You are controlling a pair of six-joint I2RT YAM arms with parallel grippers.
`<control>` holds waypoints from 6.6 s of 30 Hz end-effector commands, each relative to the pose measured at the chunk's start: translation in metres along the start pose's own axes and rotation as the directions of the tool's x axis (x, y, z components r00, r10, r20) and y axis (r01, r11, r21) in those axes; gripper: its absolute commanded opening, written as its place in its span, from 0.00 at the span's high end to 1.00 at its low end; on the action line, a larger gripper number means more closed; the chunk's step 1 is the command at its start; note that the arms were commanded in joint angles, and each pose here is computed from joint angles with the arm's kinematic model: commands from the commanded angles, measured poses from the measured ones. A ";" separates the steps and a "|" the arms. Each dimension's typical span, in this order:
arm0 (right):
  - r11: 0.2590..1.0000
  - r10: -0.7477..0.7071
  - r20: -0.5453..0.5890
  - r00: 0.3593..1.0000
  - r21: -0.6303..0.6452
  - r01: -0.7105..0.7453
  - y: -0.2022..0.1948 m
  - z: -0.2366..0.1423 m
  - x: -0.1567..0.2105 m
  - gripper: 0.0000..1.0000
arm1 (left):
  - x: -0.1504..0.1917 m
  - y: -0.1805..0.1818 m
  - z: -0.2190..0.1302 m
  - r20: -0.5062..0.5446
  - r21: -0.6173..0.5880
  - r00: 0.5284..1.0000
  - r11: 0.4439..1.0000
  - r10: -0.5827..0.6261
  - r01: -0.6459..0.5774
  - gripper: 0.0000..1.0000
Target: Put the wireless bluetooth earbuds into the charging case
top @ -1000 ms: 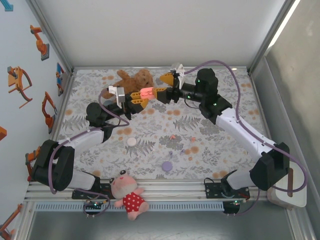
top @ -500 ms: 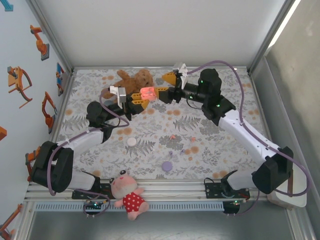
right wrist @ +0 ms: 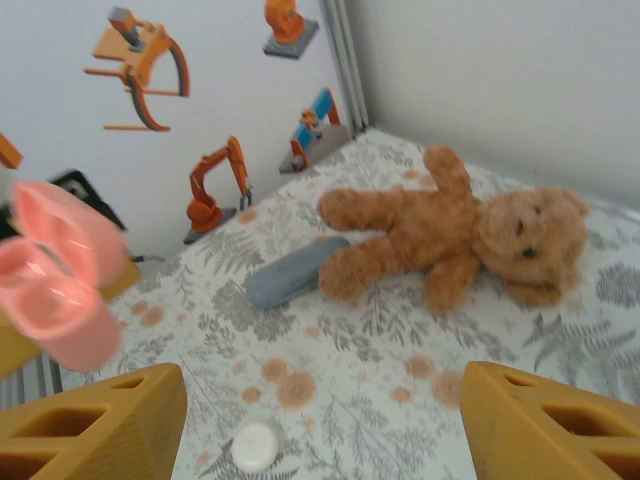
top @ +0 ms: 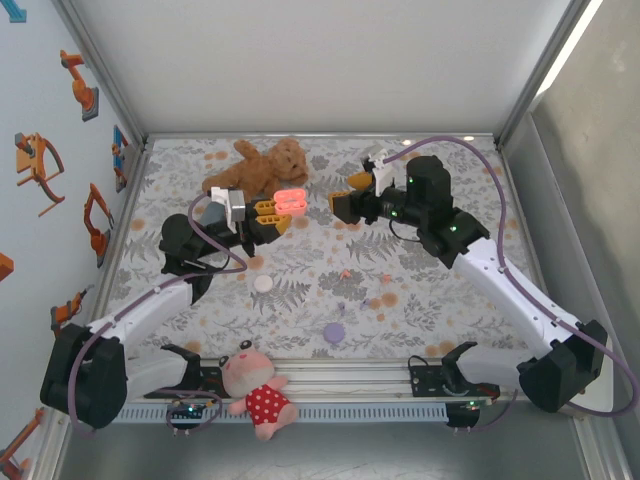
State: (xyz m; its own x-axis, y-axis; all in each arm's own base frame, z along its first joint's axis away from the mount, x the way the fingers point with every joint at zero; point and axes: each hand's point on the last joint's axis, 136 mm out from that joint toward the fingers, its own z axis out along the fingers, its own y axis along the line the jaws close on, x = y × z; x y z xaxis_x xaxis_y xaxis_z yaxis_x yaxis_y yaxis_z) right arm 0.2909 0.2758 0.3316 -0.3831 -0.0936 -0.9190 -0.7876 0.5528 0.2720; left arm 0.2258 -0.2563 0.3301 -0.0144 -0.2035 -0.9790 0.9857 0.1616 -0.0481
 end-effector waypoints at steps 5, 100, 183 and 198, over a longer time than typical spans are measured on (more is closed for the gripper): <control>0.958 0.276 -0.265 0.924 0.153 -0.243 -0.028 0.005 0.097 0.34 | -0.011 -0.026 -0.015 -0.043 -0.024 0.996 0.997 0.078 -0.079 1.00; 0.933 0.347 -0.585 0.733 0.291 -0.210 -0.063 0.057 0.226 0.82 | -0.002 -0.037 -0.019 -0.097 -0.093 0.993 0.992 0.074 -0.083 1.00; 0.868 -0.496 -0.048 0.867 -0.006 0.496 0.096 0.042 -0.016 0.82 | 0.011 -0.008 0.013 -0.043 -0.067 0.999 0.997 0.023 -0.026 1.00; 0.881 -0.473 -0.046 0.880 -0.032 0.472 0.102 0.034 -0.015 0.69 | 0.012 -0.008 0.012 -0.044 -0.070 0.999 0.997 0.025 -0.028 1.00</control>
State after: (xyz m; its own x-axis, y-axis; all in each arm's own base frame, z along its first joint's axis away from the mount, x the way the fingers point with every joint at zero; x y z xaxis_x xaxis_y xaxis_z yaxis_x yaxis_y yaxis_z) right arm 0.2411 0.3640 0.3446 0.0001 -0.4131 -0.9107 -0.8858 0.4226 -0.1918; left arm 0.2293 -0.2720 0.2999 -0.0699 -0.1300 -0.9890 0.9606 0.2586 -0.1019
